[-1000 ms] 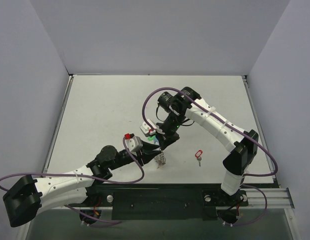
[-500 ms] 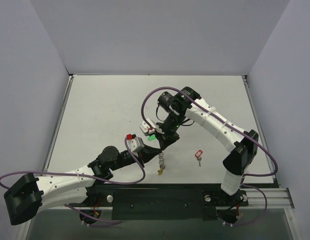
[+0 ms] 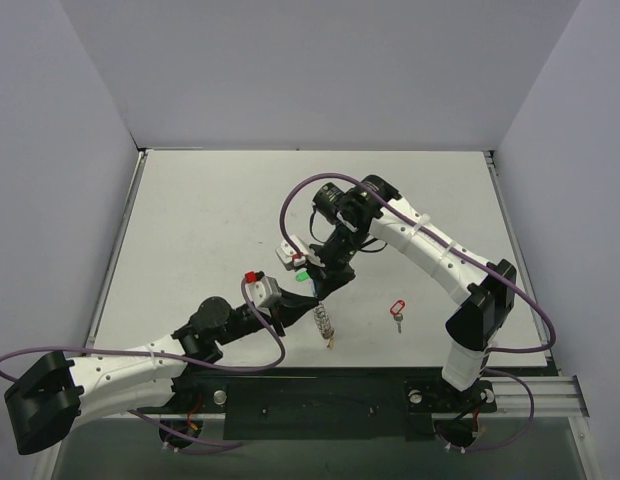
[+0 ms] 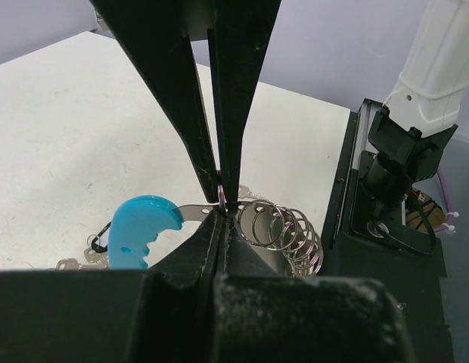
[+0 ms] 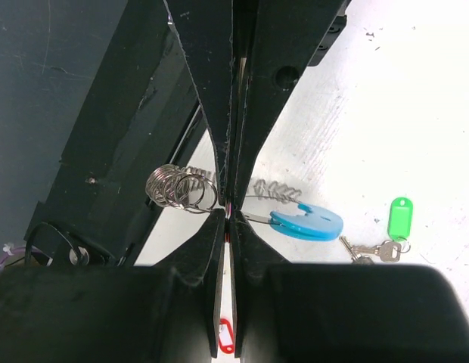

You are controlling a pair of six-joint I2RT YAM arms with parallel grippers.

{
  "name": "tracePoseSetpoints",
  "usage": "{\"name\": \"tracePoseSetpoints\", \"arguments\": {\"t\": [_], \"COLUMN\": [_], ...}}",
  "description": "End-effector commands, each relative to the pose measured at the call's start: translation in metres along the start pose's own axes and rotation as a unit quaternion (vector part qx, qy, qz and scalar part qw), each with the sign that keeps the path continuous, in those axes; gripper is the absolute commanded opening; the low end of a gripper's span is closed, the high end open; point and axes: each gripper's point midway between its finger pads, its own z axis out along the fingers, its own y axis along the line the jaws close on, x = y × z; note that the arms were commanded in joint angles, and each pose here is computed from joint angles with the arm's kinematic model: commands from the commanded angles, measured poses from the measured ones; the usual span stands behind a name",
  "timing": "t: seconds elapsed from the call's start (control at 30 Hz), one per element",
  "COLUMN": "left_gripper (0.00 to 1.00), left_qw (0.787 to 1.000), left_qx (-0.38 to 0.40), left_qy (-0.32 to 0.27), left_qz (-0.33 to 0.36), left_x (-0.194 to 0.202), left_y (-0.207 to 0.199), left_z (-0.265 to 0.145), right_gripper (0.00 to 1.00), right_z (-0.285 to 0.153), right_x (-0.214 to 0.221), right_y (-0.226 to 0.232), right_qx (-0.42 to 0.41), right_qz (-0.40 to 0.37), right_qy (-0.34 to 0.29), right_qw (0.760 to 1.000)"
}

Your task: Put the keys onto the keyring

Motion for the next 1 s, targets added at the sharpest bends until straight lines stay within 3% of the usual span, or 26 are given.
{"name": "tracePoseSetpoints", "arguments": {"t": [0.0, 0.97], "left_gripper": [0.0, 0.0], "left_qw": [0.998, 0.998], "left_qx": [-0.002, 0.011], "left_qy": [-0.06, -0.069], "left_qz": [0.009, 0.0], "left_x": [-0.03, -0.041], "left_y": [-0.001, -0.002], "left_z": [0.0, -0.008], "right_gripper": [0.01, 0.0], "right_z": [-0.001, 0.0], "right_x": [-0.004, -0.001], "right_y": [0.015, 0.015], "right_qx": [-0.013, -0.006], "right_qz": [0.013, 0.022], "right_qy": [-0.01, -0.012], "right_qw": [1.0, 1.0]}}
